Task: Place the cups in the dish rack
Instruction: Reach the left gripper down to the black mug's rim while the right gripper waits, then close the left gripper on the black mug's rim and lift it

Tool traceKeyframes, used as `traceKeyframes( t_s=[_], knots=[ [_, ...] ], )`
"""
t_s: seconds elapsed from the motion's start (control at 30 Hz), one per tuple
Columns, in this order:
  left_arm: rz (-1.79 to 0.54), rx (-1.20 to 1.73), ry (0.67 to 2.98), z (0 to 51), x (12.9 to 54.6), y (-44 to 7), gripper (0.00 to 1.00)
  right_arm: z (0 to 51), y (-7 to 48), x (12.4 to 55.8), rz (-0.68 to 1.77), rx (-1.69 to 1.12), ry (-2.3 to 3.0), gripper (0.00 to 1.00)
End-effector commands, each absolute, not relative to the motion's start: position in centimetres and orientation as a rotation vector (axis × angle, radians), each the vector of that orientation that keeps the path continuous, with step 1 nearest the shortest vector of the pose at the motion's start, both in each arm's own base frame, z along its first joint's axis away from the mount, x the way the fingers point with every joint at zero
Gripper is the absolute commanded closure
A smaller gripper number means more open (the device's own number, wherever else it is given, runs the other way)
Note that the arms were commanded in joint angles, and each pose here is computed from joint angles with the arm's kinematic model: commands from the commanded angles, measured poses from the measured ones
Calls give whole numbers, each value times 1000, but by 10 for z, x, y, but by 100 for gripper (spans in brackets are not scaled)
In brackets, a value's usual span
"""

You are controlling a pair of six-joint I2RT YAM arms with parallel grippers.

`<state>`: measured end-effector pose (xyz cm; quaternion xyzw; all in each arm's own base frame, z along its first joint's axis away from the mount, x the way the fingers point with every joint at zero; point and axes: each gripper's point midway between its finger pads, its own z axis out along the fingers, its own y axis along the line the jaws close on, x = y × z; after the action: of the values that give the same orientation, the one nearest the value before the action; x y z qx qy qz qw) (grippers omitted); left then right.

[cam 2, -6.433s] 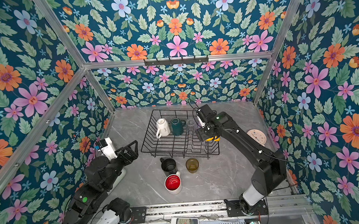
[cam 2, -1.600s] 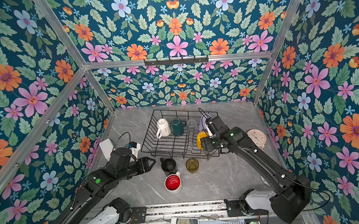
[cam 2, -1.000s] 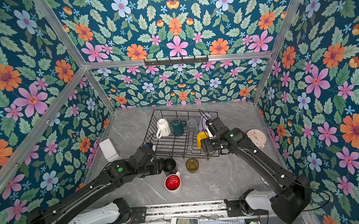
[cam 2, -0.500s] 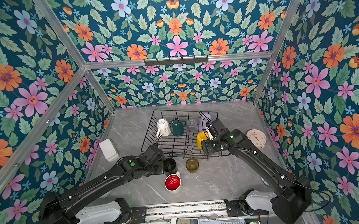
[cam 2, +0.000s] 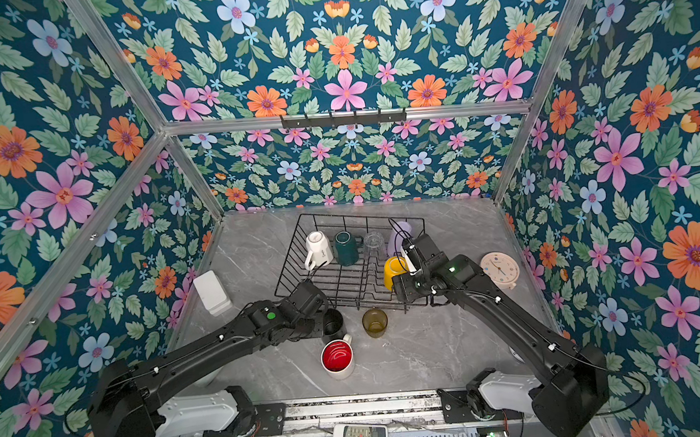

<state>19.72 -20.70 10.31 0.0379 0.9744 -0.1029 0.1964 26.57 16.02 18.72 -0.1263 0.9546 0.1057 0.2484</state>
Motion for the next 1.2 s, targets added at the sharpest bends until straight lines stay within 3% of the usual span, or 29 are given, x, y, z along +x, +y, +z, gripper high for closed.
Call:
traceKeyframes(
  t_s=[0.0, 0.3, 0.83, 1.17],
  knots=[
    [-266, 84, 2718, 101, 201, -205, 69, 189, 161, 266, 294, -354, 2589, 12],
    [-228, 73, 2732, 92, 201, -202, 74, 189, 161, 264, 296, -356, 2586, 12],
    [-218, 28, 2720, 93, 202, -198, 100, 190, 162, 266, 302, -367, 2573, 12],
    [-284, -10, 2649, 111, 203, -193, 100, 197, 164, 265, 330, -371, 2556, 12]
  ],
)
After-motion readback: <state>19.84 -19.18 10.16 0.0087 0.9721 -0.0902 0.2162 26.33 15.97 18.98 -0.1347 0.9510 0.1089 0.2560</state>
